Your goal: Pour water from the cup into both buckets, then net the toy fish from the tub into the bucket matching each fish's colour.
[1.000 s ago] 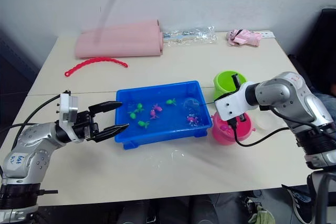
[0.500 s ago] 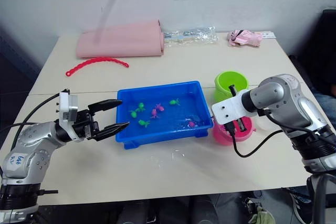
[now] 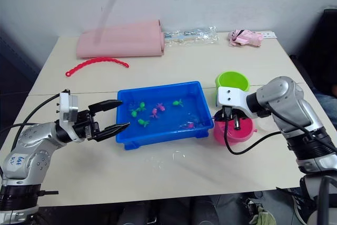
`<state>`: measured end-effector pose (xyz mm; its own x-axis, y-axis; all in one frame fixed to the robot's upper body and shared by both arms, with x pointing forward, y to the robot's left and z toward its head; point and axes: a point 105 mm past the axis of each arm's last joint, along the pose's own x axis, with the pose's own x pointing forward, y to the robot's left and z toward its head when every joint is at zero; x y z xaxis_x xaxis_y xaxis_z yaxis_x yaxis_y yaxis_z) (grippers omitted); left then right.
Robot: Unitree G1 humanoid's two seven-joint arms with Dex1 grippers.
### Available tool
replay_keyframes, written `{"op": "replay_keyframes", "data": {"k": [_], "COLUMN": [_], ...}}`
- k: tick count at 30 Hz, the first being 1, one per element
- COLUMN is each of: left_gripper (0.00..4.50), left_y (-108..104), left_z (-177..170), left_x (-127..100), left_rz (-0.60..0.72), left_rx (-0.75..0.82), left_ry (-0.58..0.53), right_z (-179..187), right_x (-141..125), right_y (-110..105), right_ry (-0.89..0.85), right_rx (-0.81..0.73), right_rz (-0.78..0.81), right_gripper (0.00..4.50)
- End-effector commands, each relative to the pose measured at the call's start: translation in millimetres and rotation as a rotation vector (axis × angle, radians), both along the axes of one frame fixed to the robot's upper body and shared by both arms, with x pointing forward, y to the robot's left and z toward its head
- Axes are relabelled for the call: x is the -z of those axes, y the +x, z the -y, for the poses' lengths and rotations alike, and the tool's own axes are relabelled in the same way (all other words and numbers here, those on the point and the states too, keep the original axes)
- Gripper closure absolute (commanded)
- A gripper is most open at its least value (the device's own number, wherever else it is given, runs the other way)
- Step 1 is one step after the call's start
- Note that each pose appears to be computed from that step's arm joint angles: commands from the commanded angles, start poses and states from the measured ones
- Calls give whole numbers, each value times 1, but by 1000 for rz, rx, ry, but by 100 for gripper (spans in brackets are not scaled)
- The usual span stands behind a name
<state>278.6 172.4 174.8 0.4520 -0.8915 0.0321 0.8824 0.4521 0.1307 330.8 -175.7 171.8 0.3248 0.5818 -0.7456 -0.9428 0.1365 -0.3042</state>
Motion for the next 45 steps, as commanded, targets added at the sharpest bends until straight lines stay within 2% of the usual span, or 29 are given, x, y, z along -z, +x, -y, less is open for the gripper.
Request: {"op": "replay_keyframes", "data": {"k": [1,7,14,22,28,33,35,38,41,45], "left_gripper": [3,3,3,3,3,3,3,3,3,3], "left_y": [-2,-1,-1,6,10,11,13,15,15,15], "left_z": [6,9,17,46,64,78,81,83,82,82], "left_x": [-8,-9,-15,-29,-32,-28,-28,-27,-26,-24], "left_rz": [45,49,50,55,51,34,30,28,27,21], "left_rx": [33,56,107,269,352,425,444,459,465,462], "left_ry": [4,8,-3,-11,-24,-33,-35,-37,-39,-45], "right_z": [-3,3,26,63,80,108,118,132,133,143], "right_x": [-27,-37,-48,-53,-51,-40,-34,-23,-10,3], "right_y": [0,-6,-17,-63,-91,-114,-122,-132,-138,-134], "right_ry": [106,216,354,478,479,386,336,196,108,8], "right_rx": [31,98,228,397,478,561,542,449,346,314], "right_rz": [11,-42,-5,112,233,397,462,625,689,767], "right_gripper": [450,450,450,450,450,450,450,450,450,450]}}
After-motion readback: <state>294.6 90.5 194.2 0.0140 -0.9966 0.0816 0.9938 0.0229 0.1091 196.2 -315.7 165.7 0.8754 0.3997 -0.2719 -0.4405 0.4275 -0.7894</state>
